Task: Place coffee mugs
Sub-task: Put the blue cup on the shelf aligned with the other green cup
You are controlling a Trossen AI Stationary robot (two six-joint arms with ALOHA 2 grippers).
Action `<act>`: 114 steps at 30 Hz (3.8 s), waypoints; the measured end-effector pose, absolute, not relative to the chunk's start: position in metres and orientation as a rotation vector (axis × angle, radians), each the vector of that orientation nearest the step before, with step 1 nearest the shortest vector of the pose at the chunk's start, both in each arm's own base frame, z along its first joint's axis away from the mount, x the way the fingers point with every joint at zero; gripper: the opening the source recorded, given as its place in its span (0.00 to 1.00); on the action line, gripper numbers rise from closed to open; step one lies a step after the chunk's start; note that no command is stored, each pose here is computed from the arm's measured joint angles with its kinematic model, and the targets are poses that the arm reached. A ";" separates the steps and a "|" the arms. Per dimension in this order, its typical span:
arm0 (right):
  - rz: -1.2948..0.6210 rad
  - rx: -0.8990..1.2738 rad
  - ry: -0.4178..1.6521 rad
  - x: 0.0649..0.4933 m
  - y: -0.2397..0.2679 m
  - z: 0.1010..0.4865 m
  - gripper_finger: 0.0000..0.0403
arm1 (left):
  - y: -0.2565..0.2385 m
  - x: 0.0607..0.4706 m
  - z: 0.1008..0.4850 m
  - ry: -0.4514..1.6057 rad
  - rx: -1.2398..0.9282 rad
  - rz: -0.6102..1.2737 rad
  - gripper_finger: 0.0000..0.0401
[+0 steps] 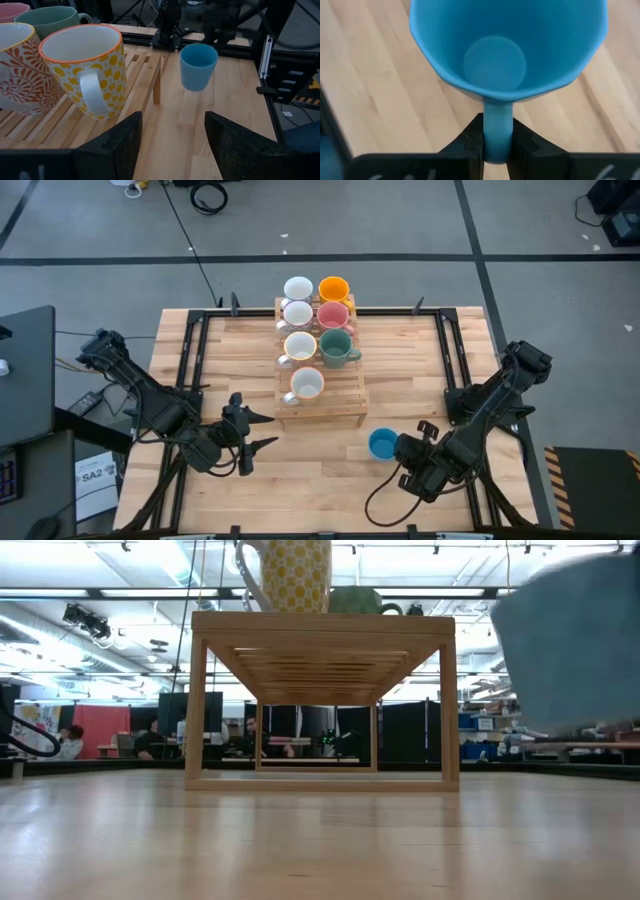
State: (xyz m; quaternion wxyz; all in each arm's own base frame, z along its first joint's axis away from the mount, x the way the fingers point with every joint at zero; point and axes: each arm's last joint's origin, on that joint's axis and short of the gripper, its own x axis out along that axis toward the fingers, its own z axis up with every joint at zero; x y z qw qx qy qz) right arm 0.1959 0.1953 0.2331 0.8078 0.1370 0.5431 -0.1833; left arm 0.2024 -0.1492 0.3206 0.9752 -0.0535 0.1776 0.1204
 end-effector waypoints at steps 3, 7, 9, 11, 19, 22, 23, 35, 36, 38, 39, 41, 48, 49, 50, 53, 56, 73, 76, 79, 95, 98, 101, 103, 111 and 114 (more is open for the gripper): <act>-0.387 0.280 1.161 0.198 0.197 0.252 0.13 | -0.149 0.202 0.321 0.358 -0.108 0.243 0.56; -0.387 0.276 1.150 0.202 0.195 0.278 0.13 | -0.149 0.202 0.321 0.358 -0.108 0.243 0.56; -0.409 0.266 1.126 0.206 0.190 0.289 0.13 | -0.149 0.202 0.321 0.358 -0.108 0.243 0.56; -0.431 0.239 1.091 0.210 0.184 0.299 0.13 | -0.149 0.202 0.321 0.358 -0.108 0.243 0.56; -0.463 0.179 1.037 0.237 0.153 0.322 0.14 | -0.149 0.202 0.321 0.358 -0.108 0.243 0.56; -0.453 0.161 1.041 0.244 0.144 0.327 0.13 | -0.149 0.202 0.321 0.358 -0.108 0.243 0.56; -0.450 0.158 1.047 0.244 0.142 0.328 0.13 | -0.149 0.202 0.321 0.358 -0.108 0.243 0.56; -0.409 0.156 1.013 0.246 0.142 0.347 0.13 | -0.149 0.202 0.321 0.358 -0.108 0.243 0.56; -0.404 0.149 0.998 0.246 0.142 0.351 0.13 | -0.149 0.202 0.321 0.358 -0.108 0.243 0.56; -0.410 0.129 0.964 0.248 0.139 0.357 0.13 | -0.149 0.202 0.321 0.358 -0.108 0.243 0.56; -0.412 0.115 0.952 0.249 0.137 0.360 0.13 | -0.149 0.202 0.321 0.358 -0.108 0.243 0.56; -0.421 0.092 0.928 0.251 0.133 0.365 0.13 | -0.149 0.202 0.321 0.358 -0.108 0.243 0.56; -0.497 0.034 0.896 0.260 0.116 0.365 0.13 | -0.149 0.202 0.321 0.358 -0.108 0.242 0.56; -0.511 0.026 0.893 0.262 0.113 0.363 0.13 | -0.149 0.202 0.321 0.358 -0.108 0.243 0.56; -0.523 0.018 0.894 0.263 0.110 0.362 0.13 | -0.149 0.202 0.321 0.358 -0.108 0.243 0.56; -0.565 0.008 0.897 0.265 0.103 0.358 0.13 | -0.149 0.202 0.321 0.358 -0.108 0.242 0.56; -0.588 0.007 0.911 0.267 0.097 0.353 0.13 | -0.149 0.202 0.321 0.358 -0.108 0.243 0.56; -0.558 0.077 0.920 0.288 0.069 0.347 0.13 | -0.149 0.202 0.321 0.358 -0.108 0.243 0.56; -0.541 0.104 0.938 0.289 0.066 0.346 0.14 | -0.149 0.202 0.321 0.358 -0.108 0.243 0.56; -0.541 0.119 0.939 0.290 0.063 0.346 0.14 | -0.149 0.202 0.321 0.358 -0.108 0.243 0.56; -0.517 0.196 0.950 0.295 0.053 0.346 0.16 | -0.149 0.202 0.321 0.358 -0.108 0.243 0.56; -0.517 0.195 0.951 0.295 0.053 0.346 0.17 | -0.149 0.202 0.321 0.358 -0.108 0.243 0.56; -0.517 0.195 0.953 0.294 0.053 0.346 0.17 | -0.149 0.202 0.321 0.359 -0.107 0.243 0.56; -0.517 0.195 0.953 0.294 0.053 0.346 0.17 | -0.149 0.202 0.321 0.359 -0.107 0.243 0.56; -0.488 0.215 0.970 0.294 0.054 0.346 0.19 | -0.149 0.202 0.321 0.359 -0.107 0.243 0.56; -0.476 0.223 0.976 0.294 0.054 0.346 0.22 | -0.149 0.202 0.321 0.358 -0.107 0.243 0.56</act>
